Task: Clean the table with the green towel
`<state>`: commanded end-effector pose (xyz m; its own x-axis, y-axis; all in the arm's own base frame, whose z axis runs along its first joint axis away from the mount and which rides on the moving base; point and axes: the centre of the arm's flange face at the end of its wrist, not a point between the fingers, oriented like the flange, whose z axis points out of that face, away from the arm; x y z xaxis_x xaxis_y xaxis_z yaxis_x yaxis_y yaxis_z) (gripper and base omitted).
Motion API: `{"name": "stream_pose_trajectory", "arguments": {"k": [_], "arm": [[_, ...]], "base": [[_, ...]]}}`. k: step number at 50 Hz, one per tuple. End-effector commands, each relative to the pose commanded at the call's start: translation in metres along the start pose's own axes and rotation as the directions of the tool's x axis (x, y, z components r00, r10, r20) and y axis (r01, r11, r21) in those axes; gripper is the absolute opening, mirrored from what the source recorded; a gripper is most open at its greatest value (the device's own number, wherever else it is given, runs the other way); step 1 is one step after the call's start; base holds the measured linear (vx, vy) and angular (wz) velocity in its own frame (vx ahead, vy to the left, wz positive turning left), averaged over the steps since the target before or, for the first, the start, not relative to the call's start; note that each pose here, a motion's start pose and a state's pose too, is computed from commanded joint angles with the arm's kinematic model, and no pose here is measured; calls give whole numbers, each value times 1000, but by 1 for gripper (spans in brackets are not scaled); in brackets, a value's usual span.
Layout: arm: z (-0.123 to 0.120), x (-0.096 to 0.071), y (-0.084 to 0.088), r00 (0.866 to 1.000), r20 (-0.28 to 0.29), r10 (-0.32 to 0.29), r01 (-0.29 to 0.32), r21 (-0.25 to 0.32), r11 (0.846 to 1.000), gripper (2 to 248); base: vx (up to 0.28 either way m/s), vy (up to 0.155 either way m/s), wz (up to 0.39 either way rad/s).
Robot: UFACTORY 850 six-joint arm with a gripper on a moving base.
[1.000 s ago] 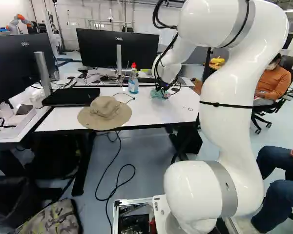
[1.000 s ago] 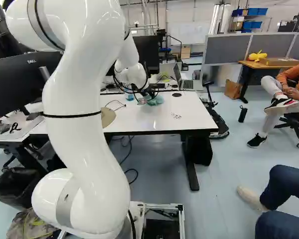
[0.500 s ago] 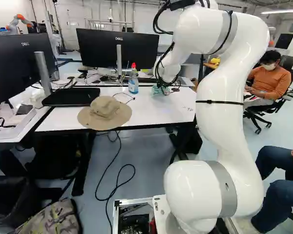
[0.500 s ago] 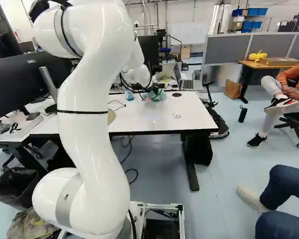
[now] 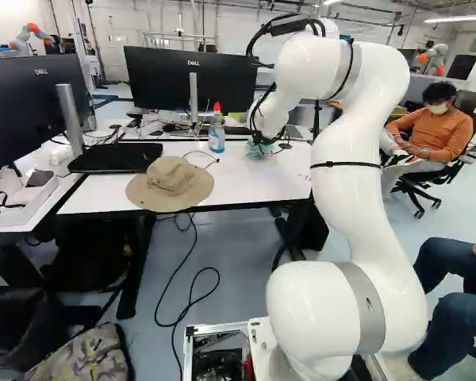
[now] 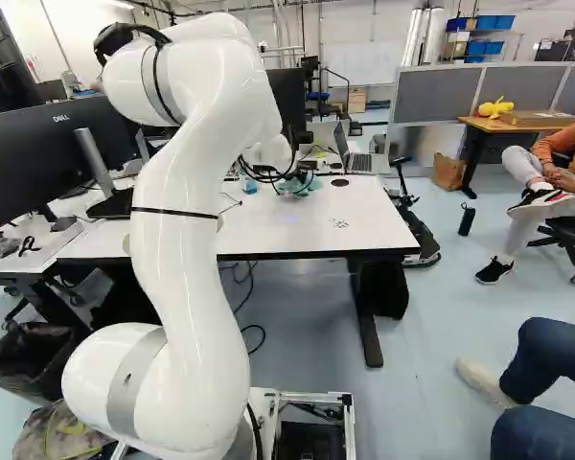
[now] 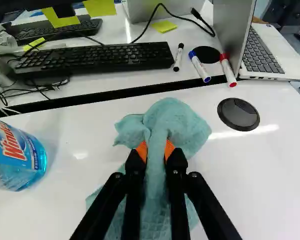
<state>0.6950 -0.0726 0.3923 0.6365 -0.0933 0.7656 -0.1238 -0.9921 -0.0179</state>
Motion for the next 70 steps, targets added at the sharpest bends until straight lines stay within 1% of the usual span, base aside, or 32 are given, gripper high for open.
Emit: {"name": "stream_pose_trajectory", "arguments": {"k": [17, 36, 46, 52, 70], "arm": [[0, 0, 0, 1000, 2, 0, 0, 0, 1000, 57], [0, -5, 0, 998, 58, 0, 0, 0, 1000, 57], [0, -5, 0, 998, 59, 0, 0, 0, 1000, 57], [0, -6, 0, 998, 70, 0, 0, 0, 1000, 57], [0, -6, 0, 997, 71, 0, 0, 0, 1000, 57]], "base": [[0, 0, 0], [0, 0, 0], [0, 0, 0], [0, 0, 0], [0, 0, 0]]}}
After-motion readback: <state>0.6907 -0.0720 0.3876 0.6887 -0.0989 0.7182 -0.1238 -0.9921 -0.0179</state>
